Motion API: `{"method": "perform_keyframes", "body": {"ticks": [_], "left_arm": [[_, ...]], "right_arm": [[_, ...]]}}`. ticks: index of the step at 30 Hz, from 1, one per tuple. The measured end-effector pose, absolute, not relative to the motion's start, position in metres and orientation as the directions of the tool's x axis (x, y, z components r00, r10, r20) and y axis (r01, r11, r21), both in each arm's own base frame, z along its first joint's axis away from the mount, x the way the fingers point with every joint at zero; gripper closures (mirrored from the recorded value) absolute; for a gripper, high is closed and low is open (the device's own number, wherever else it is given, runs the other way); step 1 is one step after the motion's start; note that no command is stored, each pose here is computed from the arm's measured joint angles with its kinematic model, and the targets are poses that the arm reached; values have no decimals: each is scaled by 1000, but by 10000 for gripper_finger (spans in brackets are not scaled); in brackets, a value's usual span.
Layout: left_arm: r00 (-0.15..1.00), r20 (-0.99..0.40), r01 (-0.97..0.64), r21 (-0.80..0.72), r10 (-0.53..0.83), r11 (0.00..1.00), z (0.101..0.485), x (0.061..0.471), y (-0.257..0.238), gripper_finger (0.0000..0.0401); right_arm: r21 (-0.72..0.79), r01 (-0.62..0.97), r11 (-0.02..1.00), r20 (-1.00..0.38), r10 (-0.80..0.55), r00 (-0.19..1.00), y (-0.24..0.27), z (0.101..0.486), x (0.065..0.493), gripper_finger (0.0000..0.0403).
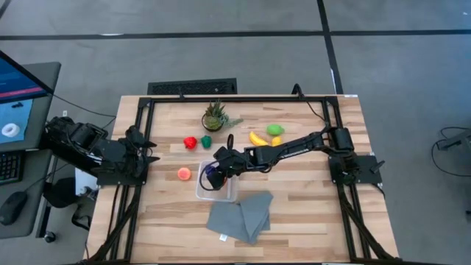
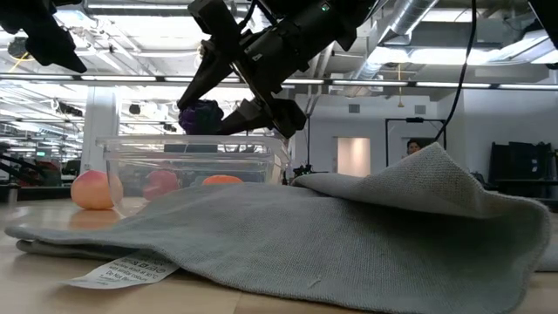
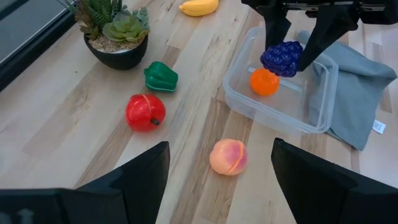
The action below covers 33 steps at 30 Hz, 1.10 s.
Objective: Pick and placing Produce into tupperware
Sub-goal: Put the purple grapes into the transparent container, then put the pink peach into the transparent container
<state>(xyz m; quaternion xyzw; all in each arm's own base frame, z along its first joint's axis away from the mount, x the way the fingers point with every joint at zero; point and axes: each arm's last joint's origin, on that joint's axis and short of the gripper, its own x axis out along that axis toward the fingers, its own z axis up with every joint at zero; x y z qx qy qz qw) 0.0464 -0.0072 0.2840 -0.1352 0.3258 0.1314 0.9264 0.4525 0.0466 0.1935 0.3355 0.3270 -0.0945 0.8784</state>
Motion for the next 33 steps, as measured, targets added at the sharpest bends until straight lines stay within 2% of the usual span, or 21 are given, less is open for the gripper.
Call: {"method": "perform_keyframes", "body": {"ticks": [8,20,27,33], "left_arm": [[753,-639,-332,-164,156,929,284,46,-7,131],[753,-639,-333,-164,157,929,284,46,-7,131],[753,-638,-338,-171,157,926,284,46,-7,131],[753,-639,-338,-171,157,926,284,46,-7,131]], "right_arm": [[532,390,752,-638,53,768,46,193,452,89],[518,370,771,-638,60,768,50,198,450,92],[472,354,807,-680,78,729,64,193,445,92],[416,363,834,-680,20,733,76,193,443,92]]}}
